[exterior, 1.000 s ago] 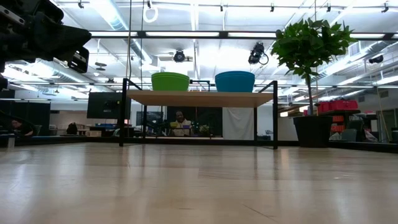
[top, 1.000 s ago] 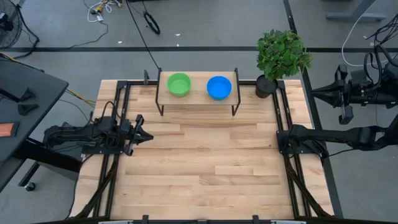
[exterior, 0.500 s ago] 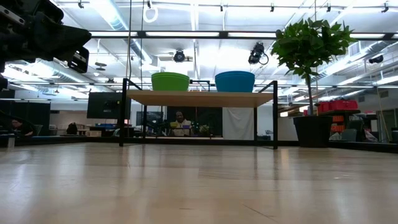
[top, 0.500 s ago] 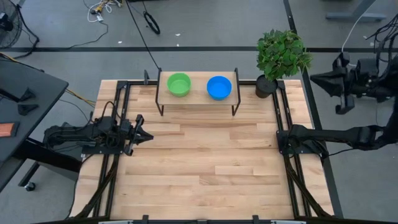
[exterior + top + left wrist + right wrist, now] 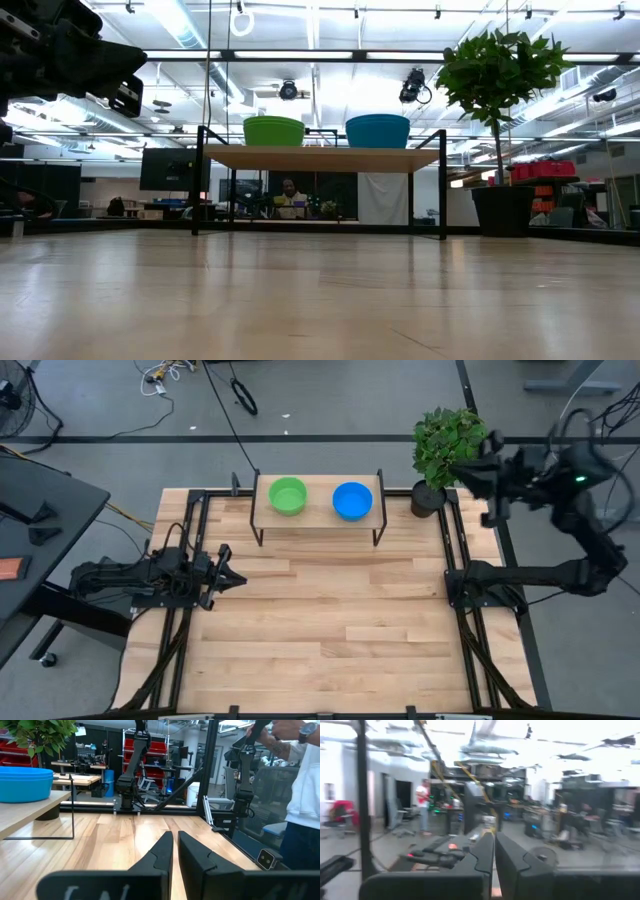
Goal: Pick & Place Mini bowls
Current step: Return to Home Position
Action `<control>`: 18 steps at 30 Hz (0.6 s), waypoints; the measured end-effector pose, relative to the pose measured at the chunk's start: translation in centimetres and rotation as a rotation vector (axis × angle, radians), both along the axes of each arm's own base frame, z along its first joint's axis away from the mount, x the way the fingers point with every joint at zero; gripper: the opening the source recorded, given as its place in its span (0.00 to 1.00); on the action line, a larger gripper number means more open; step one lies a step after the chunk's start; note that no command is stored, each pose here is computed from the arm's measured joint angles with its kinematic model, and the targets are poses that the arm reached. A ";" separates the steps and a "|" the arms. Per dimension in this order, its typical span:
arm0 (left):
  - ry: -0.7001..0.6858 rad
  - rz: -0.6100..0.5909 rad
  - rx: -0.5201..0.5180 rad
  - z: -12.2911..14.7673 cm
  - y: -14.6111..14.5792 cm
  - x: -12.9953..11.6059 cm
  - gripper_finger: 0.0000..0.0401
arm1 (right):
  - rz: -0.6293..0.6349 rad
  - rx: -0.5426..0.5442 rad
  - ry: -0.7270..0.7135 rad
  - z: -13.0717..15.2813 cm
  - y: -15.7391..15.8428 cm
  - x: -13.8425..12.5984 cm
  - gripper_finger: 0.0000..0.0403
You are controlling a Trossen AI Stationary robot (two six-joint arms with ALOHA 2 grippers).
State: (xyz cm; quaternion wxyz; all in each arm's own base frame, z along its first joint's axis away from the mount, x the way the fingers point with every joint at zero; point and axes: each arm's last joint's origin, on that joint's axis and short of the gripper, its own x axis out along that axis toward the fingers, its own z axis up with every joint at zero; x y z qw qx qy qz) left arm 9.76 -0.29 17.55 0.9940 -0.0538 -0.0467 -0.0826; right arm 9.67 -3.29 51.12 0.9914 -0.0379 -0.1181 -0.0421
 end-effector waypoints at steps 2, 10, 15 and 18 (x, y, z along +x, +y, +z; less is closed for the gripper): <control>0.000 0.000 0.000 0.0 0.0 0.0 0.07 | 0.041 -0.025 -0.019 -0.8 0.1 1.1 0.06; 0.000 0.000 0.000 0.0 0.0 0.0 0.07 | 0.171 -0.057 -0.073 -4.0 1.2 3.2 0.06; 0.000 0.000 0.000 0.0 0.0 0.0 0.07 | 0.168 -0.041 -0.114 -6.1 1.9 3.6 0.06; 0.000 0.001 0.000 0.0 0.0 0.0 0.07 | 0.201 -0.049 -0.134 -7.4 2.4 3.9 0.06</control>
